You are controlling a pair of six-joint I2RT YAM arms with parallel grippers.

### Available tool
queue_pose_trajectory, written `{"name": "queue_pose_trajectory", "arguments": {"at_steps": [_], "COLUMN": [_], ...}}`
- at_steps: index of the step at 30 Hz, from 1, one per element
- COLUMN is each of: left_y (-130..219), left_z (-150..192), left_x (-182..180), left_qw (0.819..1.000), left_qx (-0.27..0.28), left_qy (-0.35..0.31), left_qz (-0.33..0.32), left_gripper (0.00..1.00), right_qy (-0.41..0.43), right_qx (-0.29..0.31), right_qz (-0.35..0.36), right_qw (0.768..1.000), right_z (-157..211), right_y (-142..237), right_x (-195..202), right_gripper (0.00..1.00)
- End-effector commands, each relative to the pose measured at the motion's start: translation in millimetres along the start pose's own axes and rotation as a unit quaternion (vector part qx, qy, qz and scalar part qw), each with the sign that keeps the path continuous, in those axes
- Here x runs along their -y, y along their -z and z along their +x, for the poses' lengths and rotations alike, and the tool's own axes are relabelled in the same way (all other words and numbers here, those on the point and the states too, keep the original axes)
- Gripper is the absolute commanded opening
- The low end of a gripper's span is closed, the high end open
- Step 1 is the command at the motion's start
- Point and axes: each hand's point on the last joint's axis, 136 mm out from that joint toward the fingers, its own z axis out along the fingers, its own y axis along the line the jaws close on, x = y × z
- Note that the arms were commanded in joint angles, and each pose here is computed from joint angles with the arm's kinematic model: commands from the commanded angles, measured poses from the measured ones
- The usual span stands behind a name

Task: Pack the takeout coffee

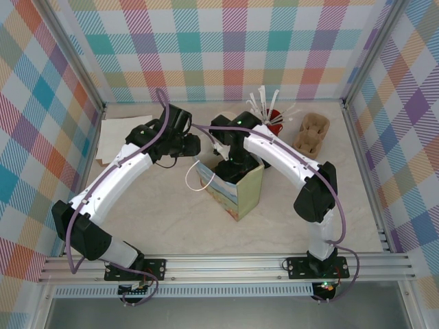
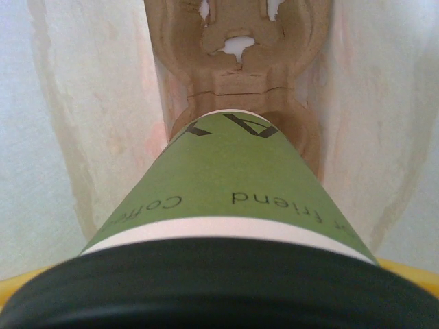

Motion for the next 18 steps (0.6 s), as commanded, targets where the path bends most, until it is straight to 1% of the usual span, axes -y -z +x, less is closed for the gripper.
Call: {"name": "queue_pose_trajectory", "arguments": {"at_steps": [1,18], "left_y": [2.2,-0.1], "left_z": [0.5,-0.4], "left_x": [-2.7,2.0], "left_qw": [1.000,1.000], "left_qx": [0.002,-0.002], "left_qy": [0.006,0.006], "left_qz": [0.002,0.012], "left_gripper": [0.36,0.37], "right_qy": [0.010,0.019], "right_qx": [0.010,0.012], "right_qz": [0.001,-0.001], "right_qw": [1.000,1.000], "right_z": [1.8,-1.7], "right_y": [6.7,1.2], "right_x": [4.2,4.2], "right_gripper": [0.69,0.69]}}
